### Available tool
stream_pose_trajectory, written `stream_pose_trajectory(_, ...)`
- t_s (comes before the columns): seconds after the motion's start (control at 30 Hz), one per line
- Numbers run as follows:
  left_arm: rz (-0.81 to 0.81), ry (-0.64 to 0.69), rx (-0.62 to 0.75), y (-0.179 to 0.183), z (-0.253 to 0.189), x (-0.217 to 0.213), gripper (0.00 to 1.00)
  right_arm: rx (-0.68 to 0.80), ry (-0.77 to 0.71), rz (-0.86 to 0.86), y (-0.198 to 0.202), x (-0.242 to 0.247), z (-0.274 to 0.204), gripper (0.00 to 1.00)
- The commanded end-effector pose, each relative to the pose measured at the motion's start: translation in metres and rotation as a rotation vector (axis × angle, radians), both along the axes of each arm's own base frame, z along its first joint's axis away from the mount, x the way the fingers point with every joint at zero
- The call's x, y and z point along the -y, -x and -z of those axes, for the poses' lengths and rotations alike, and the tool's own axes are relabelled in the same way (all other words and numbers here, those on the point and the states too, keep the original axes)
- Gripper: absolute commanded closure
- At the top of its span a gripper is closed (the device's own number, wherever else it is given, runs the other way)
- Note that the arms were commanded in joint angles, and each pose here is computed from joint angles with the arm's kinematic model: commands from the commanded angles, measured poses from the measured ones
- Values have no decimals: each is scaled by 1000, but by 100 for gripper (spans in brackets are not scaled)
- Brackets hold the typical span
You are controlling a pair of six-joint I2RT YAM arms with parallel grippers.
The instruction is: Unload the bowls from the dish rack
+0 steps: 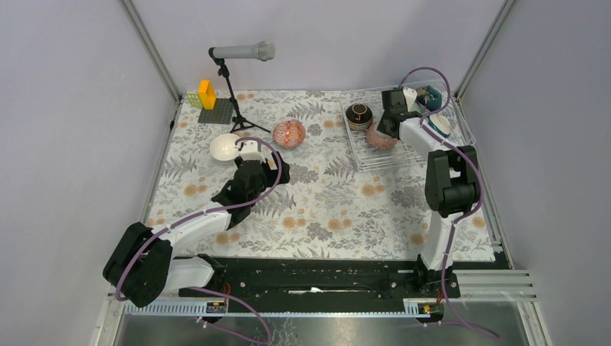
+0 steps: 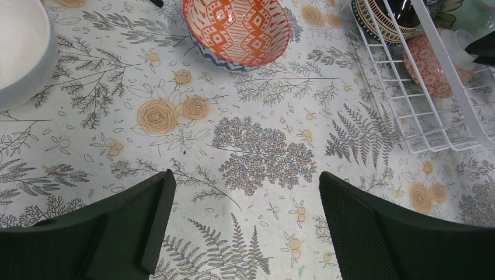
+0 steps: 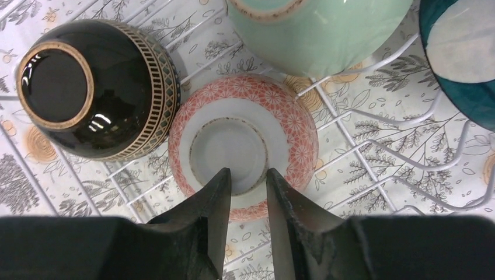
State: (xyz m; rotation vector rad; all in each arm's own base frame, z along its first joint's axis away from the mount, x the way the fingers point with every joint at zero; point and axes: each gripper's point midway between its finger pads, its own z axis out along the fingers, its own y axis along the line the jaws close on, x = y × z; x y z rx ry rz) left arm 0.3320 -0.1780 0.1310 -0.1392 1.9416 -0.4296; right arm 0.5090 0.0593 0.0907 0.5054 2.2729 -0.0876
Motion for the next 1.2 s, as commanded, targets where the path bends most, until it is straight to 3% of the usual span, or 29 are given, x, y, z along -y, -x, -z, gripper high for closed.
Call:
stream_pose_trajectory(0.0, 22, 34, 64, -6, -23, 8, 1, -27, -177, -117, 18, -39, -12, 65)
stream_pose_trajectory(0.3, 25, 35, 65, -6, -23, 8, 1, 13, -261, -204, 39, -63, -48, 64)
stream_pose_trajectory(0.6, 30, 35, 65, -5, -23, 9, 1, 56, -196, -77, 33, -21, -65, 38)
stream_pose_trajectory(0.83, 31, 37, 67, -5, -24, 9, 1, 114, -451, -71, 33, -21, -46, 6)
stream_pose_trajectory(1.17, 32, 36, 69, -5, -25, 9, 1, 67, -515, -82, 25, -22, -8, 0)
